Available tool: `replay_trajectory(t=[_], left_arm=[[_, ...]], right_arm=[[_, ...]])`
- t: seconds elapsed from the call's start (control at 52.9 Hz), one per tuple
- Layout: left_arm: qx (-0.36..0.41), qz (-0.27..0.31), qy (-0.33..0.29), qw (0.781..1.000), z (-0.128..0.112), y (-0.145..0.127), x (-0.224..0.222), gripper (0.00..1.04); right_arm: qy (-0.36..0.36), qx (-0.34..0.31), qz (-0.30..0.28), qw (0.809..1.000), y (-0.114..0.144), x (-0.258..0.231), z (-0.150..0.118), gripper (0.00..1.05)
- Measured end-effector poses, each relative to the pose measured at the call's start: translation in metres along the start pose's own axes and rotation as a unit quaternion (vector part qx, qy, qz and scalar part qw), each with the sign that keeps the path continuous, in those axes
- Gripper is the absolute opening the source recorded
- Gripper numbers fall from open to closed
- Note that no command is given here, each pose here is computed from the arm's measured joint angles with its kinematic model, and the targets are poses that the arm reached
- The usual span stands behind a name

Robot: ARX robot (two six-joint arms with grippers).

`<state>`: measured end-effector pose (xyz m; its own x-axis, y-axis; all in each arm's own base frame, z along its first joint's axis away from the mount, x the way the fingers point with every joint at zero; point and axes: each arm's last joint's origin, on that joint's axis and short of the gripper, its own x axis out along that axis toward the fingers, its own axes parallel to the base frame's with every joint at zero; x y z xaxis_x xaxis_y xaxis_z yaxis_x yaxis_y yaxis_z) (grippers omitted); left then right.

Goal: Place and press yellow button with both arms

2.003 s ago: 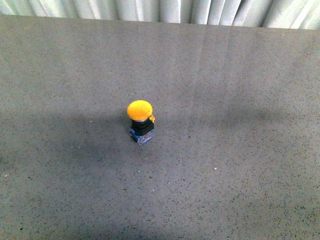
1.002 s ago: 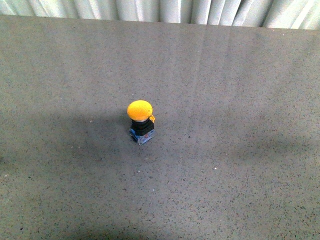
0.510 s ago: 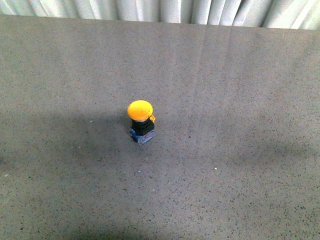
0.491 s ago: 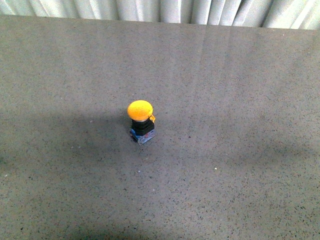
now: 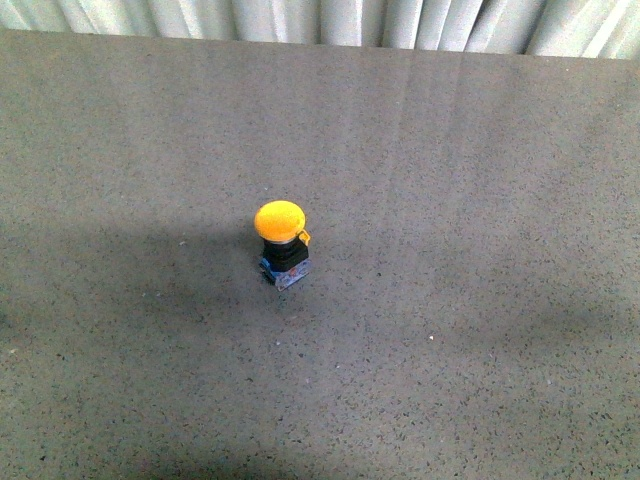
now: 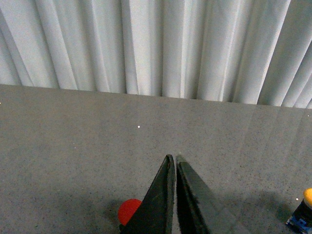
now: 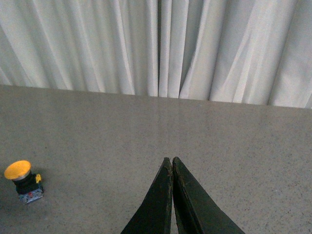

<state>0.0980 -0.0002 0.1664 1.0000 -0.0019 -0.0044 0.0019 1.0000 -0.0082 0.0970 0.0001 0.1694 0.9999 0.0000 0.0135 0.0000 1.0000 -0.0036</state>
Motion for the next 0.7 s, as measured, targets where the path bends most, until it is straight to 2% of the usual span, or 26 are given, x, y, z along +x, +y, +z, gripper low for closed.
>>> replay_trajectory(t=[0.076, 0.151, 0.397, 0.435, 0.699], left_arm=[[0.0, 0.0, 0.0, 1.0, 0.0, 0.0, 0.0, 0.21], [0.0, 0.0, 0.0, 1.0, 0.0, 0.0, 0.0, 0.41], [0.001, 0.0, 0.0, 1.0, 0.0, 0.0, 0.0, 0.97], [0.001, 0.0, 0.0, 1.0, 0.0, 0.0, 0.0, 0.95], [0.001, 0.0, 0.0, 1.0, 0.0, 0.0, 0.0, 0.96]], right_arm=[[0.0, 0.0, 0.0, 1.0, 0.0, 0.0, 0.0, 0.17], [0.0, 0.0, 0.0, 1.0, 0.0, 0.0, 0.0, 0.36], [0.0, 0.0, 0.0, 1.0, 0.0, 0.0, 0.0, 0.92], [0.0, 0.0, 0.0, 1.0, 0.0, 0.0, 0.0, 0.97], [0.0, 0.0, 0.0, 1.0, 0.0, 0.0, 0.0, 0.96]])
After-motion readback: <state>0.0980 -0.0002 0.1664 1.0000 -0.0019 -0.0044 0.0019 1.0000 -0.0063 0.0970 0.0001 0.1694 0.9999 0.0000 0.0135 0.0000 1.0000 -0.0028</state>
